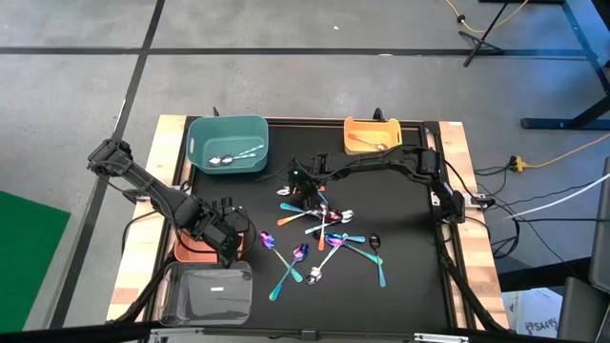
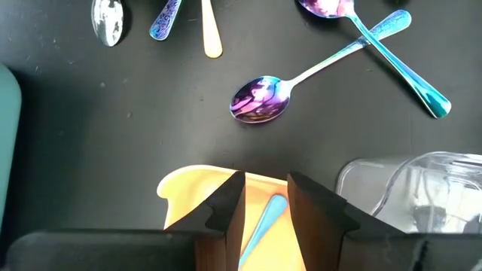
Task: Sort silverware by color (type)
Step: Put the orange spoon into the yellow bin
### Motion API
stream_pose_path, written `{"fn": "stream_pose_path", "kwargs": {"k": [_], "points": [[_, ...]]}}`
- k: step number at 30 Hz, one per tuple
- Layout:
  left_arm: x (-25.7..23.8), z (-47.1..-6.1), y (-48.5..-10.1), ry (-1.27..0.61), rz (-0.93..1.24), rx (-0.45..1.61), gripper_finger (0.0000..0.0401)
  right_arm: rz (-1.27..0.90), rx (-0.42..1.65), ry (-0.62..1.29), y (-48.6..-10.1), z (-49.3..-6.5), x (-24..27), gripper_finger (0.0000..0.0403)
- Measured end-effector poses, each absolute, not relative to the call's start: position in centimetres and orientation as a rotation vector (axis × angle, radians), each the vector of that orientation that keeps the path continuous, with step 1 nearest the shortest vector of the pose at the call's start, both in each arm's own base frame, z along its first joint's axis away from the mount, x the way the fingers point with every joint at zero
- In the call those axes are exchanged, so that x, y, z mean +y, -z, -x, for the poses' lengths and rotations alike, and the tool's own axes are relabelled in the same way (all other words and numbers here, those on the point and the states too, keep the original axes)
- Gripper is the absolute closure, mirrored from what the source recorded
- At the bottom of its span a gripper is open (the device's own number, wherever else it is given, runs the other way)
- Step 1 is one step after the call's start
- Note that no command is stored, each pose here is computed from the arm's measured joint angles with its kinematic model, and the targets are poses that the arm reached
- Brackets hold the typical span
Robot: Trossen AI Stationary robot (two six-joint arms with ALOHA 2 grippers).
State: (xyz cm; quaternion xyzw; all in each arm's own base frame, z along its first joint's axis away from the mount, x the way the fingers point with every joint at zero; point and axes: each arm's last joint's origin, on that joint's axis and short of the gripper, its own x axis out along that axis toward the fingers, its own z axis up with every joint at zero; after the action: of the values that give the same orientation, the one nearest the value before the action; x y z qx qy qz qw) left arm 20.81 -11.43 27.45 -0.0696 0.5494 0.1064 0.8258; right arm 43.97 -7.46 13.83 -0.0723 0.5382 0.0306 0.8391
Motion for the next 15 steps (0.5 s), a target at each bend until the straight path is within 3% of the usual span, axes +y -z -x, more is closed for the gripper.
{"fn": "stream_pose_path", "kwargs": {"k": [5,15], "points": [[-11.45,-20.83,-27.45,-0.226,0.15,1.166,0.0306,0.152,1.139,-0.066,-13.81,-43.96,-7.44,0.0318],[-11.44,-21.07,-27.55,-0.25,0.137,1.118,0.0306,0.152,1.142,-0.07,-13.73,-43.95,-7.4,0.0398]]}}
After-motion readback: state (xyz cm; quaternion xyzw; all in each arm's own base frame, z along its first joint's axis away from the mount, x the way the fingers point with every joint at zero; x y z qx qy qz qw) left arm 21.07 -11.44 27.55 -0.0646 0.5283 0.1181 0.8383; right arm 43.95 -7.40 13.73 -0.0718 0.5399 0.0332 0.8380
